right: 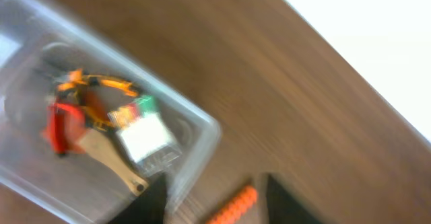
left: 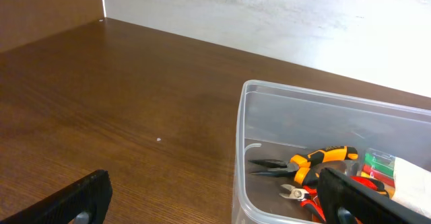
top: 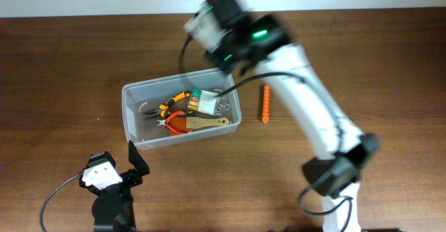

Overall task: Pack container
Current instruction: 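Carry the red pliers into the container and release them, then grasp the orange bit strip with the right gripper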

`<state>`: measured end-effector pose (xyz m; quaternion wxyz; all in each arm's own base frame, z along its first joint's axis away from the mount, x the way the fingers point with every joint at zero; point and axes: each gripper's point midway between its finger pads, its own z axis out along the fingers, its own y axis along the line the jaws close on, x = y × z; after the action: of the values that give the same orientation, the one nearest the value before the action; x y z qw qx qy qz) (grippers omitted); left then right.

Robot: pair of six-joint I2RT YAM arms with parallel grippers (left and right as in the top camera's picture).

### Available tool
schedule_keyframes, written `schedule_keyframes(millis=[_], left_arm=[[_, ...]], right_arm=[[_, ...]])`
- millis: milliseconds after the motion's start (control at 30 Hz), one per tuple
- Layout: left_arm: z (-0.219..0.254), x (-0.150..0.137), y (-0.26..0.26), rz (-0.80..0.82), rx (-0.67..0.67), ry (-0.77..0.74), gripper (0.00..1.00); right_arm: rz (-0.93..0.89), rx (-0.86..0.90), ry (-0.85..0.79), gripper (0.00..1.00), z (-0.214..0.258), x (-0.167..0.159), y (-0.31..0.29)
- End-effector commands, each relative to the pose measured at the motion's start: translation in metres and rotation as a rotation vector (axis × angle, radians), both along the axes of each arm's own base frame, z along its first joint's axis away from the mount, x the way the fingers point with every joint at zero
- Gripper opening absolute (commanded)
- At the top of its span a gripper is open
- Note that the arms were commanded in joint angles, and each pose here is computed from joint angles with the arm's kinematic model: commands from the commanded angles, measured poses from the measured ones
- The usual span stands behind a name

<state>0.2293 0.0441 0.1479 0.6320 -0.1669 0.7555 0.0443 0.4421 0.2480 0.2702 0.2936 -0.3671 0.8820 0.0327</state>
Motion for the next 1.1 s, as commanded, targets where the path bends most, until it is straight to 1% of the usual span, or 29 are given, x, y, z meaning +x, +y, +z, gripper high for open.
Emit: schedule_keyframes(millis=[0,33,133,233,267,300,400,533,600,833,1067], left_arm=[[-0.001,0.000,0.000,-0.002,0.009,0.003,0.99],[-0.001,0.000,0.000,-0.002,0.009,0.003,0.99],[-0.001,0.000,0.000,-0.002,0.009,0.003,0.99],[-0.001,0.000,0.000,-0.002,0.009,0.003,0.99],[-0.001,0.000,0.000,-0.002,0.009,0.002,0.99],[-0.001,0.000,0.000,-0.002,0.009,0.003,0.99],[-0.001,0.000,0.000,-0.002,0.009,0.003,0.99],[-0.001,0.000,0.000,-0.002,0.009,0.003,0.99],[-0.001,0.000,0.000,-0.002,0.009,0.003,0.99],[-0.001,0.000,0.000,-0.002,0.009,0.003,0.99],[-0.001,0.000,0.000,-0.002,0.009,0.002,0.99]], right_arm=[[-0.461,0.156,0.164,0.53,-0.016,0.020,-0.079],[-0.563,0.168,0.225,0.53,-0.032,0.022,-0.100],[-0.728,0.152,0.338,0.53,-0.075,0.022,-0.137],[-0.823,0.136,0.427,0.53,-0.117,0.018,-0.156],[-0.832,0.136,0.461,0.53,-0.132,0.015,-0.158],[-0.823,0.151,0.534,0.53,-0.160,0.006,-0.153],[-0.800,0.150,0.559,0.54,-0.187,0.001,-0.144],[-0.792,0.132,0.581,0.53,-0.213,-0.009,-0.139],[-0.806,0.133,0.592,0.53,-0.234,-0.015,-0.139],[-0.770,0.136,0.630,0.53,-0.265,-0.033,-0.128],[-0.761,0.123,0.642,0.53,-0.277,-0.042,-0.124]])
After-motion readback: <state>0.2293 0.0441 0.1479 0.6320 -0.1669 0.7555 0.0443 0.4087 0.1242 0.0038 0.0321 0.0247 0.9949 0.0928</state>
